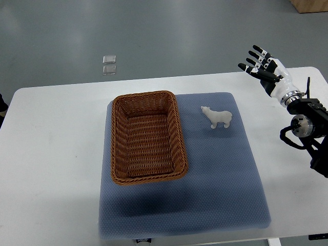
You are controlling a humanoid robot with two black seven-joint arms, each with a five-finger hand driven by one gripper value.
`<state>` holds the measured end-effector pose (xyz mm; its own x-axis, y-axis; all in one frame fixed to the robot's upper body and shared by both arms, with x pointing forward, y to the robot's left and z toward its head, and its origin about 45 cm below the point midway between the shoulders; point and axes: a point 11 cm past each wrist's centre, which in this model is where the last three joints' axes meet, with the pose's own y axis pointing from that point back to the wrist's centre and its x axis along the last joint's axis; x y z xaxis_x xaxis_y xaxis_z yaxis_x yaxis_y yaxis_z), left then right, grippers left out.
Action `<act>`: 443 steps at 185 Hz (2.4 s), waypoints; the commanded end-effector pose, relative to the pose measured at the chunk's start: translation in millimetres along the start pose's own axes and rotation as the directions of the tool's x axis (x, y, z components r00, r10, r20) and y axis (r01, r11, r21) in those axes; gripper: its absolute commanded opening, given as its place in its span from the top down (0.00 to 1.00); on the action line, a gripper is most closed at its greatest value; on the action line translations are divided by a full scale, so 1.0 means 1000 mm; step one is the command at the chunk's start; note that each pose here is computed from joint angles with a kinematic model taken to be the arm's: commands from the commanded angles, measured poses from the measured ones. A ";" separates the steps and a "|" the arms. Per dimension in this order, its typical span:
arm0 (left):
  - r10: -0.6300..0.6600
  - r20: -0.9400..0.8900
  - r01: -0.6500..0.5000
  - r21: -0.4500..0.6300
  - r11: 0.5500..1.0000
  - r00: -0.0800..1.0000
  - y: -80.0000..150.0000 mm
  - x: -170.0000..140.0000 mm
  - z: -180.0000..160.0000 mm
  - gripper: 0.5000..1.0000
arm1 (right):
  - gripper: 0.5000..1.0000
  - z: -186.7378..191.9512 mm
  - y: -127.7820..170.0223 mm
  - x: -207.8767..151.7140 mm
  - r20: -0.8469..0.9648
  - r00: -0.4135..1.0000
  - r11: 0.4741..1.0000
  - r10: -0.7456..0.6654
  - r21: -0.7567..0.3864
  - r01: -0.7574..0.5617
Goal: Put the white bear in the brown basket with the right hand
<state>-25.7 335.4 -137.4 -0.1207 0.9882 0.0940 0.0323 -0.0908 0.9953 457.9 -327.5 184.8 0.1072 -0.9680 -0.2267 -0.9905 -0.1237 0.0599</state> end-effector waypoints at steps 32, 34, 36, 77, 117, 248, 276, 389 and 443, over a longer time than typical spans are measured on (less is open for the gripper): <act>0.000 -0.001 0.000 -0.001 1.000 1.000 0.000 0.000 0.000 0.00 | 0.15 -0.002 -0.001 -0.002 -0.012 1.000 1.000 -0.012 0.000 0.012; 0.000 0.001 0.000 0.000 1.000 1.000 0.000 0.000 0.000 0.00 | 0.15 -0.002 -0.001 -0.002 -0.013 1.000 1.000 -0.013 0.001 0.014; 0.000 0.001 0.000 0.000 1.000 1.000 0.000 0.000 0.000 0.00 | 0.15 -0.002 -0.001 -0.002 -0.013 1.000 1.000 -0.015 -0.001 0.015; 0.000 -0.001 0.000 0.001 1.000 1.000 0.000 0.000 0.000 0.00 | 0.15 -0.003 0.000 -0.003 -0.094 0.993 0.998 -0.065 -0.018 0.064; 0.000 0.001 0.000 0.000 1.000 1.000 0.000 0.000 0.000 0.00 | 0.15 -0.003 0.001 -0.015 -0.271 0.946 0.984 -0.179 -0.059 0.170; 0.000 0.001 0.000 0.000 1.000 1.000 0.000 0.000 0.000 0.00 | 0.17 0.001 0.021 -0.049 -0.748 0.380 0.820 -0.544 -0.376 0.432; 0.000 0.001 0.000 0.000 1.000 1.000 0.000 0.000 0.000 0.00 | 0.19 0.010 0.024 -0.049 -0.774 0.300 0.805 -0.558 -0.418 0.421; 0.000 0.001 0.000 0.000 1.000 1.000 0.000 0.000 0.000 0.00 | 0.39 0.037 0.031 -0.049 -0.833 0.166 0.816 -0.528 -0.442 0.373; 0.000 0.001 0.000 0.001 1.000 1.000 0.000 0.000 0.000 0.00 | 0.53 0.041 0.030 -0.048 -0.849 0.120 0.827 -0.515 -0.454 0.332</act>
<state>-25.7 335.4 -137.4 -0.1201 0.9883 0.0940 0.0325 -0.0907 0.9953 420.1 -275.9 159.0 0.5957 -0.2445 0.7651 -0.7425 -0.5308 0.4086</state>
